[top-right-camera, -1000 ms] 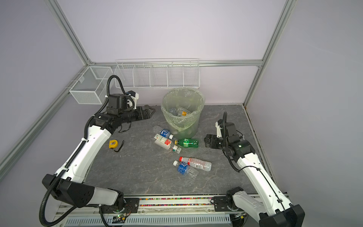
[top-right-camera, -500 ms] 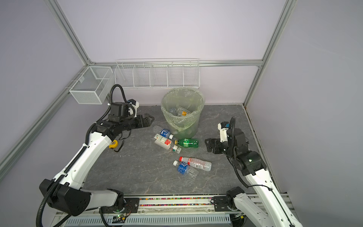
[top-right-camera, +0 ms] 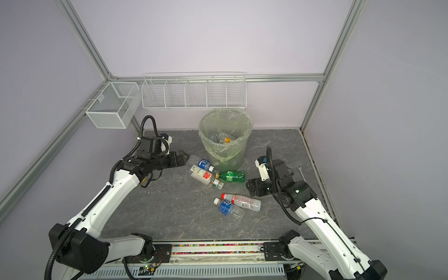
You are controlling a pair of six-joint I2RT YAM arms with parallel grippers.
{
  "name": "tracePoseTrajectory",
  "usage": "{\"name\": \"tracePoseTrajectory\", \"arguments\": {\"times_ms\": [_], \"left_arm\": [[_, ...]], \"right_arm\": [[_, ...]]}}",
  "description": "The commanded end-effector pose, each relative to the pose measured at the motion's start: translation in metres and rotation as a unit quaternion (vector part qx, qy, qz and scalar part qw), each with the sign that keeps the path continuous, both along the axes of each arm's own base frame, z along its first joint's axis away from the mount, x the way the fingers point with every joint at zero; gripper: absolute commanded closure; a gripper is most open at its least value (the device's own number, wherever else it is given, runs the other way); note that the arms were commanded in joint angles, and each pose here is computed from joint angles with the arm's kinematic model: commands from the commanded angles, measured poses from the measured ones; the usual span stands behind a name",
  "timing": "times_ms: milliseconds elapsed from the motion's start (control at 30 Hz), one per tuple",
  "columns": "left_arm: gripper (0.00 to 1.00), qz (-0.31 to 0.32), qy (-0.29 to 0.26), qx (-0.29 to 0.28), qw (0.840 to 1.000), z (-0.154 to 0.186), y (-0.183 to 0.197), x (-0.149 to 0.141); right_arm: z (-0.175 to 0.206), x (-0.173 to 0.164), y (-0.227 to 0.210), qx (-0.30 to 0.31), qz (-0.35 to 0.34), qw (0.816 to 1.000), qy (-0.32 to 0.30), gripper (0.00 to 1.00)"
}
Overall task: Throw the plastic bottles in the bin
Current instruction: Pick up the plastic bottle from the center of the table.
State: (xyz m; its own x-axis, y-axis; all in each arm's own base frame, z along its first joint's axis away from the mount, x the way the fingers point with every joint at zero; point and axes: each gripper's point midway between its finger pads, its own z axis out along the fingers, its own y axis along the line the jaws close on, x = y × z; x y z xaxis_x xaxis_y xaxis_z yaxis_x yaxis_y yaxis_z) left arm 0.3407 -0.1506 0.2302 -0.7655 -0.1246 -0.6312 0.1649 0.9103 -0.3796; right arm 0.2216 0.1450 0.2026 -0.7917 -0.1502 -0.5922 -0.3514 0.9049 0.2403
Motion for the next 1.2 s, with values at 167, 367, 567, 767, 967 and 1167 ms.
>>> {"name": "tracePoseTrajectory", "arguments": {"times_ms": [167,367,567,767,967,1167], "left_arm": [[0.01,0.009,0.003,-0.059,0.998,-0.016,-0.008,-0.004],[0.01,0.005,0.019,-0.065,0.998,-0.026,-0.01,-0.009],[0.01,0.005,0.023,-0.072,0.997,-0.035,-0.009,-0.017],[0.01,0.002,0.026,-0.086,0.996,-0.044,-0.012,-0.022],[0.01,0.002,0.031,-0.093,0.995,-0.048,-0.013,-0.022],[0.01,0.003,0.034,-0.089,0.995,-0.052,-0.012,-0.024]], "right_arm": [[-0.049,-0.013,0.005,-0.064,0.018,0.996,0.057,0.12],[-0.071,-0.014,0.02,-0.084,0.025,0.993,0.075,0.12],[-0.099,-0.015,0.028,-0.11,0.024,0.988,0.107,0.12],[-0.114,-0.011,0.034,-0.138,0.027,0.983,0.116,0.12],[-0.123,-0.006,0.038,-0.148,0.028,0.981,0.121,0.12],[-0.133,-0.008,0.04,-0.159,0.033,0.978,0.129,0.12]]}}
